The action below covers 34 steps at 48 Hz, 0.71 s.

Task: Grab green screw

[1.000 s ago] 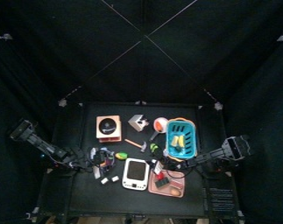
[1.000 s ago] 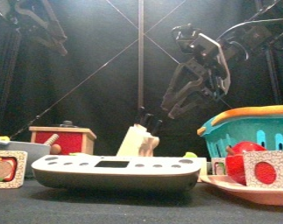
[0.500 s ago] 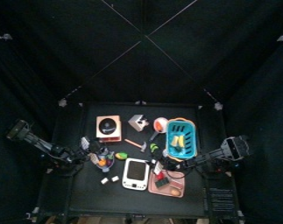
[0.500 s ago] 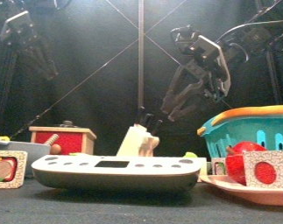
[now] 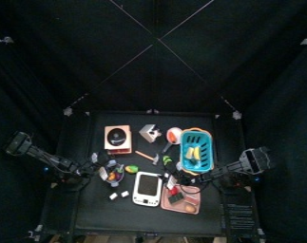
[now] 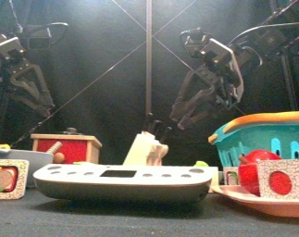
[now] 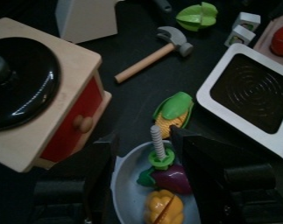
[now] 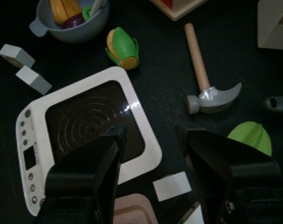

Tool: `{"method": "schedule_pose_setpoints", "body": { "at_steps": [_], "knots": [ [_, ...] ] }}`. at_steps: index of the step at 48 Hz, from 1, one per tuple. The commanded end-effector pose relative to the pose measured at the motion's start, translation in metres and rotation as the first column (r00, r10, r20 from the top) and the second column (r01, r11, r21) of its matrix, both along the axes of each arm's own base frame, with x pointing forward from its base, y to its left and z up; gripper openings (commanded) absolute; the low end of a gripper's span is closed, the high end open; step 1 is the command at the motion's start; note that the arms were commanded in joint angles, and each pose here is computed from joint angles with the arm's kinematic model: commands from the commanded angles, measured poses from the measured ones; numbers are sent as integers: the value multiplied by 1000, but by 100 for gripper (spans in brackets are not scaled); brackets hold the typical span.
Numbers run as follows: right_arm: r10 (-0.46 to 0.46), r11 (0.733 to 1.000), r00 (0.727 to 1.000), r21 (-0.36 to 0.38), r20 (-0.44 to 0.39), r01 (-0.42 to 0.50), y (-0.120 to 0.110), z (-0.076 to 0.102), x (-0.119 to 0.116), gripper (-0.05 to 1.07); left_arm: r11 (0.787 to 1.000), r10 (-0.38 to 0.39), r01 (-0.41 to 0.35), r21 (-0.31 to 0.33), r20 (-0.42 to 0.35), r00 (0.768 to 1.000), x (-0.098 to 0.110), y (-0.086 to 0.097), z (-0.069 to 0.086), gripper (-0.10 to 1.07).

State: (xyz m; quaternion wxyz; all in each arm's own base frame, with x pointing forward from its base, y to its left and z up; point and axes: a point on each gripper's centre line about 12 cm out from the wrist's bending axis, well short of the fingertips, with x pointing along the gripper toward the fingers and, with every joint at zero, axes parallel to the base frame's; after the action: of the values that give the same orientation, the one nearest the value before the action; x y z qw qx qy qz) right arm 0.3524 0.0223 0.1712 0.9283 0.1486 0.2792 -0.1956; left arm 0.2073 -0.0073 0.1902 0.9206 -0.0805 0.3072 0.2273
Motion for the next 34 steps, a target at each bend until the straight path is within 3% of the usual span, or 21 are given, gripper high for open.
{"method": "schedule_pose_setpoints", "body": {
  "at_steps": [1, 13, 34],
  "knots": [
    [-2, 1000, 999, 7, 36, 2, -1, 12, 5, 84, 999, -37, 37, 1, 0, 999, 7, -4, -1, 86],
    [3, 1000, 999, 14, 32, -3, -1, 11, 6, 84, 997, -58, 61, 45, -77, 995, 13, -6, -19, 86],
    [4, 1000, 1000, 12, 28, -4, -1, 10, 6, 84, 999, -19, 25, 45, -137, 990, 21, 2, -34, 86]
  ]
}}
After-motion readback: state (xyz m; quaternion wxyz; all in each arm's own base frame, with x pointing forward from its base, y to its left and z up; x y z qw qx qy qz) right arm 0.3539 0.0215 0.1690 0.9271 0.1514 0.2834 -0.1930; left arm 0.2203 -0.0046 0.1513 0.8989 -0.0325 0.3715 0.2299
